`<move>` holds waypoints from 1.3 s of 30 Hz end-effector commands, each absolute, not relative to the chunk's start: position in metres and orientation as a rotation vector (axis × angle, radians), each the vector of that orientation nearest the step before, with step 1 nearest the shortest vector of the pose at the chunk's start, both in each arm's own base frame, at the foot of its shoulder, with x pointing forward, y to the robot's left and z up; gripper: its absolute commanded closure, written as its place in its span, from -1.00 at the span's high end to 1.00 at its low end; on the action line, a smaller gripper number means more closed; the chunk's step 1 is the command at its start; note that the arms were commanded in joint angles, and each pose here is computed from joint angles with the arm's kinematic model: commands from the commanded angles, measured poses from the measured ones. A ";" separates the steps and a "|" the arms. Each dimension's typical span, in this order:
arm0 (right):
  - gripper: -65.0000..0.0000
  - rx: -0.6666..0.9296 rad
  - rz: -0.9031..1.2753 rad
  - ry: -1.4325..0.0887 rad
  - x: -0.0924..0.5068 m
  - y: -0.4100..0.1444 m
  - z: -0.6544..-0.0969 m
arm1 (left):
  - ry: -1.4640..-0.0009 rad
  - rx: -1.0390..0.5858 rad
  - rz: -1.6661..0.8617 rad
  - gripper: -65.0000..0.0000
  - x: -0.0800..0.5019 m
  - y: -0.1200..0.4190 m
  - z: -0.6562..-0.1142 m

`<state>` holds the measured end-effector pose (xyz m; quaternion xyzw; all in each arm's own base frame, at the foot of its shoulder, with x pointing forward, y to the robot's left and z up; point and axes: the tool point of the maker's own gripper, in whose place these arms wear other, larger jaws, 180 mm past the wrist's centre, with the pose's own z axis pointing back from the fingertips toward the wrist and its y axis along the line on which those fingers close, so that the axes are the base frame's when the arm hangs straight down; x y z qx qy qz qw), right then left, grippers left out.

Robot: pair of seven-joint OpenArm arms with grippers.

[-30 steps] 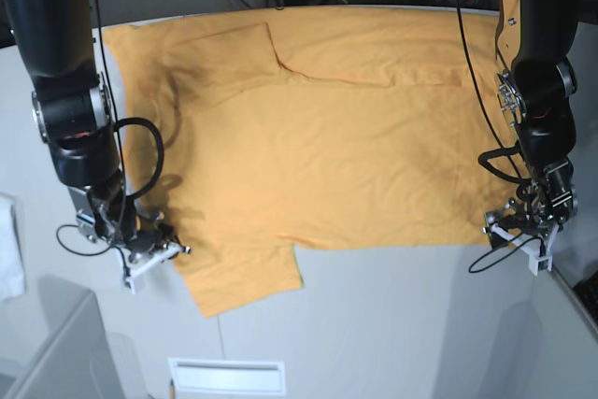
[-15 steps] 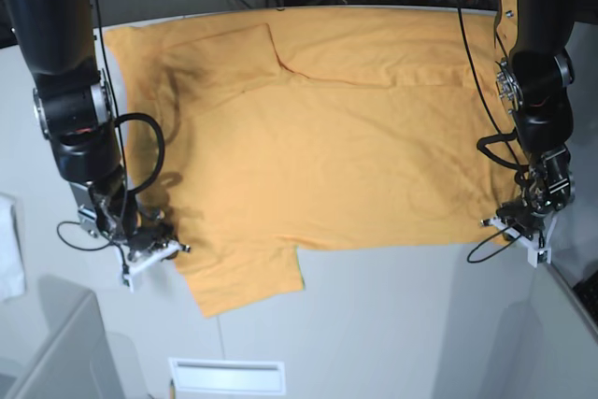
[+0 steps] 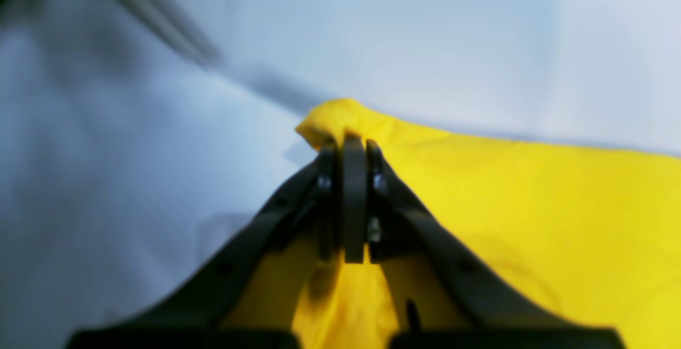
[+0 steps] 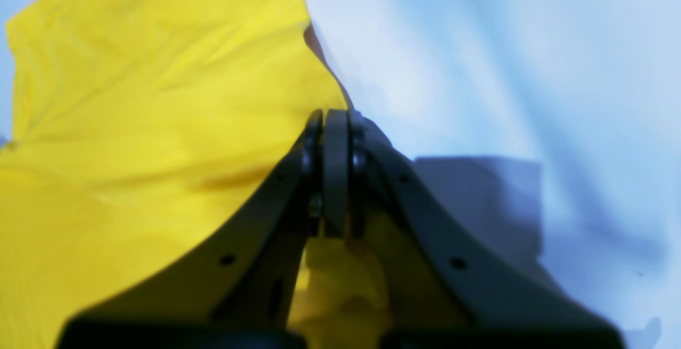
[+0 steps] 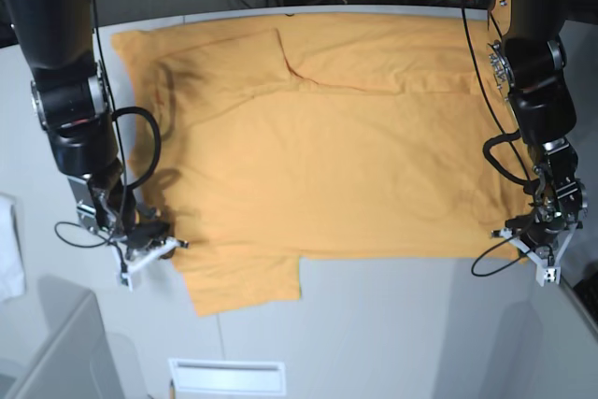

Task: Fold the T-shirt properly
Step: 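Move the left gripper to the other hem corner and grasp, then lift the hem with both grippers and fold it toward the collar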

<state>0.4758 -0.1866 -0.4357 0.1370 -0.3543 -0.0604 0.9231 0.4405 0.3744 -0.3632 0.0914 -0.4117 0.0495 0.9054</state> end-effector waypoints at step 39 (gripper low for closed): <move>-1.00 0.383 -0.054 -0.894 0.460 -0.184 -0.331 | -0.887 0.248 0.084 -1.00 0.365 0.382 -0.323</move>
